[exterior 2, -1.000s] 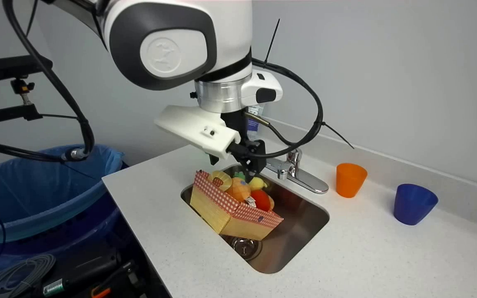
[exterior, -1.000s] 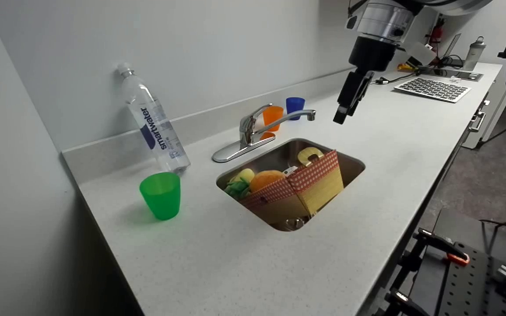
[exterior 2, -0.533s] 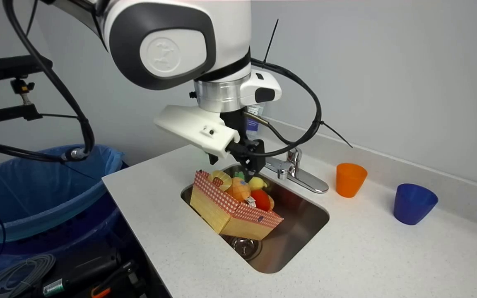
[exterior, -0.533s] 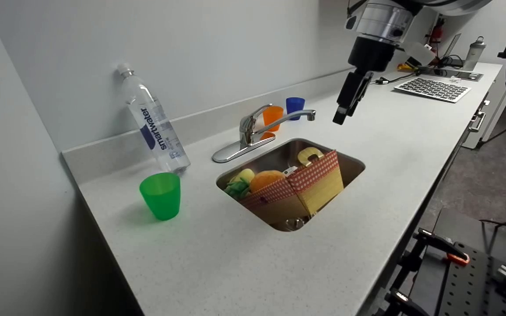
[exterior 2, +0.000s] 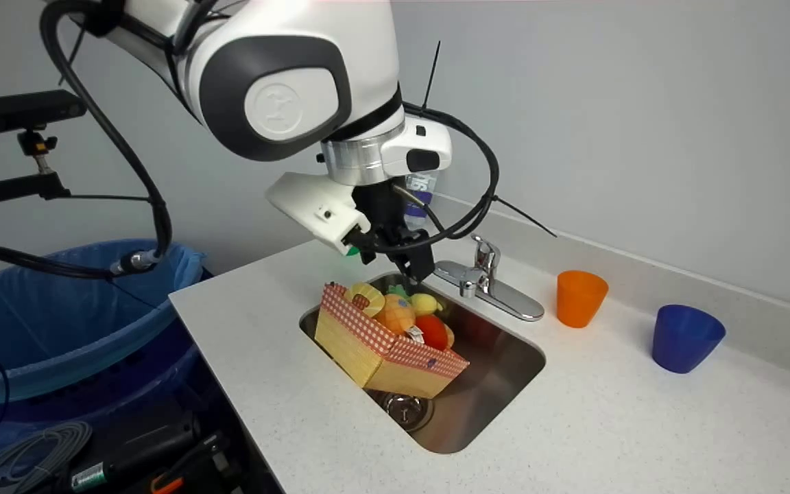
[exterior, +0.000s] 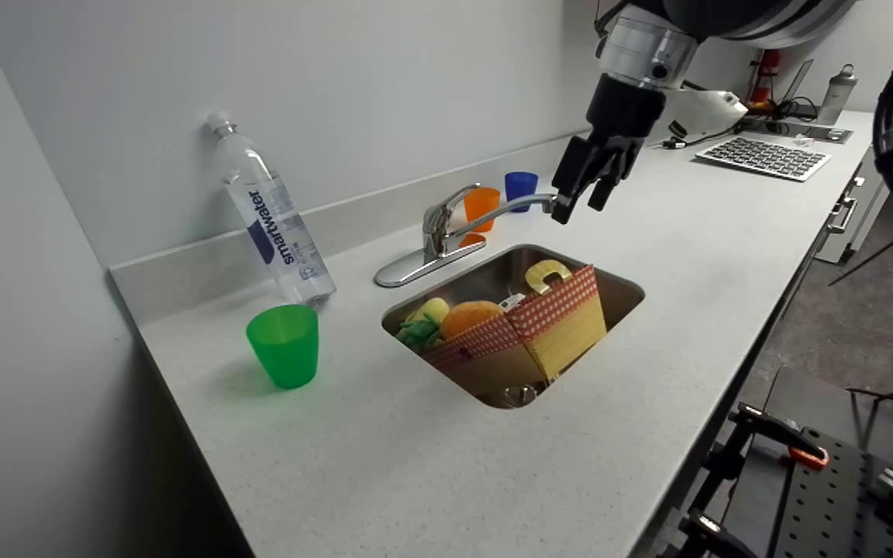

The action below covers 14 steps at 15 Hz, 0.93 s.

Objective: Remove the box out of the sink

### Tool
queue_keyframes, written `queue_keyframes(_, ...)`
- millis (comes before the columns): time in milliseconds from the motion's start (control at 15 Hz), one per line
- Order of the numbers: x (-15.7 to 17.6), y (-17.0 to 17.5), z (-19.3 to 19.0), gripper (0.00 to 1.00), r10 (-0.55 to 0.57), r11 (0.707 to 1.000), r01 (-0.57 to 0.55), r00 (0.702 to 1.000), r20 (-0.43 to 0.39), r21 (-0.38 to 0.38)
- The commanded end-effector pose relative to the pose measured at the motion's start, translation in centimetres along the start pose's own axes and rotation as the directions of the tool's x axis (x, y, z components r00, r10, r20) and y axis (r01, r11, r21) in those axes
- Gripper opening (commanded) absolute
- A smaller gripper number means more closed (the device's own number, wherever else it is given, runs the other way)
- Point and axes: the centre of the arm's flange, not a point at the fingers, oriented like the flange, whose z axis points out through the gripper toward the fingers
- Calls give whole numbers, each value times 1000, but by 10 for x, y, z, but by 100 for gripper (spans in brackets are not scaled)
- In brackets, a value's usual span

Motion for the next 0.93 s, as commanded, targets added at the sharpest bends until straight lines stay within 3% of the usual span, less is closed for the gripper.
queue_keyframes(0, 3, 1, 13, 100, 182, 980, -181, 983, 7, -77)
queue_keyframes(267, 0, 0, 26, 100, 366, 925, -353, 927, 77, -140)
queue_keyframes(667, 3, -4, 50, 100, 596, 800, -567, 787, 157, -196)
queue_keyframes(867, 11, -1, 63, 100, 659, 751, -634, 737, 148, -185)
